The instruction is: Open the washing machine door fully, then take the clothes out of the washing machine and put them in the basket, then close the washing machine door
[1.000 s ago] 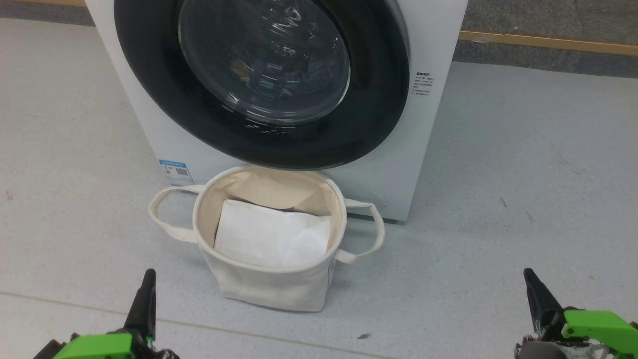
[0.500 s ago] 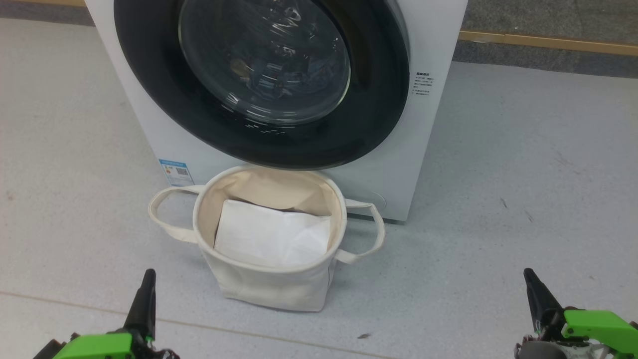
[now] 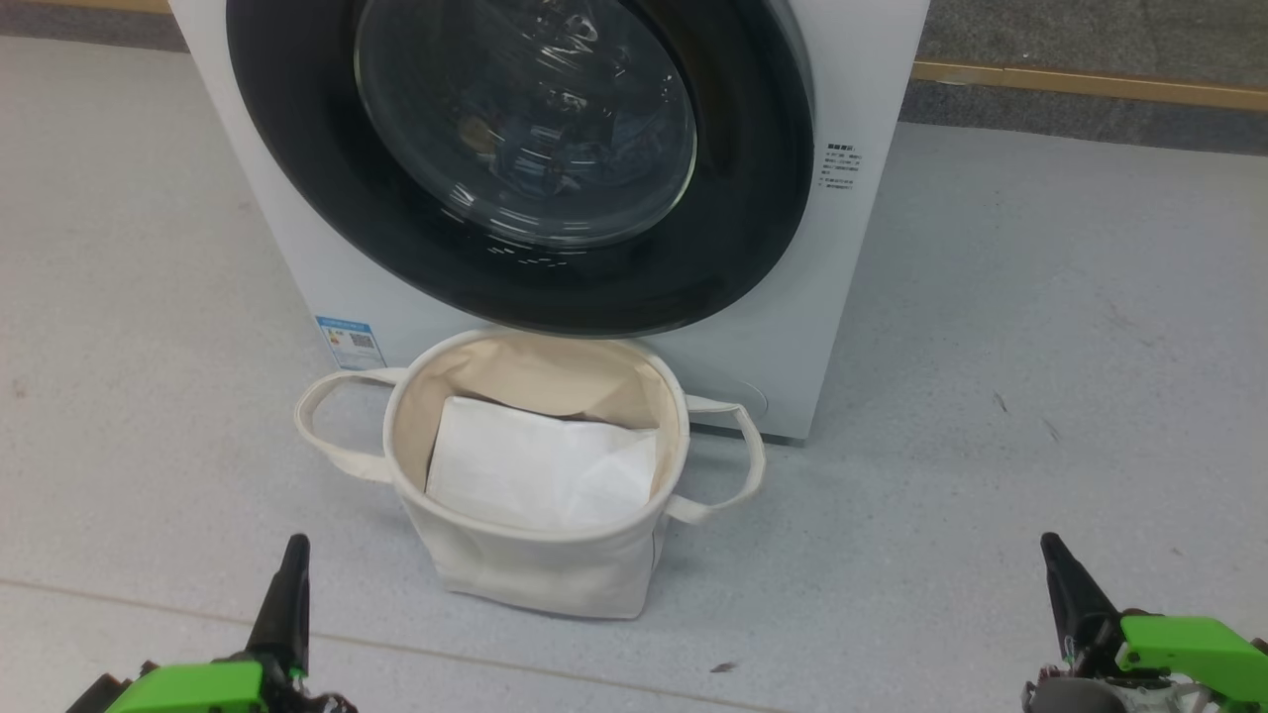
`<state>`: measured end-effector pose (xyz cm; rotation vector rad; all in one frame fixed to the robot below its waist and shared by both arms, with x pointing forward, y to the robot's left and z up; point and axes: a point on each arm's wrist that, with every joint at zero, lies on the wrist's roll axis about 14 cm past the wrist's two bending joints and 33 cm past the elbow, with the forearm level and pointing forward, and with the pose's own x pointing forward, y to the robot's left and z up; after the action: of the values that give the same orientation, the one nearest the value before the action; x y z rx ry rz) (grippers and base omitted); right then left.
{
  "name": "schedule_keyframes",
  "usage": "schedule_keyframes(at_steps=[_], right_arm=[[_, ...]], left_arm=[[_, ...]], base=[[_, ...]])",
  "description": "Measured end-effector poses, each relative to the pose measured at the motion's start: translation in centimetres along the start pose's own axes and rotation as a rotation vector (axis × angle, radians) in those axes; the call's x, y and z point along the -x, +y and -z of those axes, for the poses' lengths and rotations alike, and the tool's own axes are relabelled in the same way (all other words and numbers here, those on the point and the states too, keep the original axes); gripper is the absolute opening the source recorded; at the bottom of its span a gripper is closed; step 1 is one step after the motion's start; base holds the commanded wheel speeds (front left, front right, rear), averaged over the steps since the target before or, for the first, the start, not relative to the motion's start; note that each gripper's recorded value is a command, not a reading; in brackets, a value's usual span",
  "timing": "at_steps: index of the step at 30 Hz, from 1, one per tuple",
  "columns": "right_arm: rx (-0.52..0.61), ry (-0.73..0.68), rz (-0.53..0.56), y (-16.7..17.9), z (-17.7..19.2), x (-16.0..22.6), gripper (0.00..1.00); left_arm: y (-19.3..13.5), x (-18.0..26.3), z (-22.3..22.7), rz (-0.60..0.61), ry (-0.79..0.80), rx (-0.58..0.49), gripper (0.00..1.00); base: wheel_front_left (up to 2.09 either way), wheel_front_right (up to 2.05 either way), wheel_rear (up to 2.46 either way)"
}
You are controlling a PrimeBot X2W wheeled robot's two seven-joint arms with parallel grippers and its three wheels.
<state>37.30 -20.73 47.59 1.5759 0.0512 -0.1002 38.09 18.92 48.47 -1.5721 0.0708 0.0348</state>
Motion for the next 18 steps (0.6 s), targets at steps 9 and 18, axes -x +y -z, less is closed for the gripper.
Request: schedule_keyframes(at_steps=[9, 18], right_arm=[[0.000, 0.000, 0.000, 0.00, 0.00, 0.00, 0.00], [0.000, 0.000, 0.000, 0.00, 0.00, 0.00, 0.00]], left_arm=[[0.00, 0.00, 0.00, 0.000, 0.000, 0.000, 0.00], [0.00, 0.00, 0.00, 0.000, 0.000, 0.000, 0.00]], base=[[0.00, 0.00, 0.00], [0.00, 0.00, 0.00]])
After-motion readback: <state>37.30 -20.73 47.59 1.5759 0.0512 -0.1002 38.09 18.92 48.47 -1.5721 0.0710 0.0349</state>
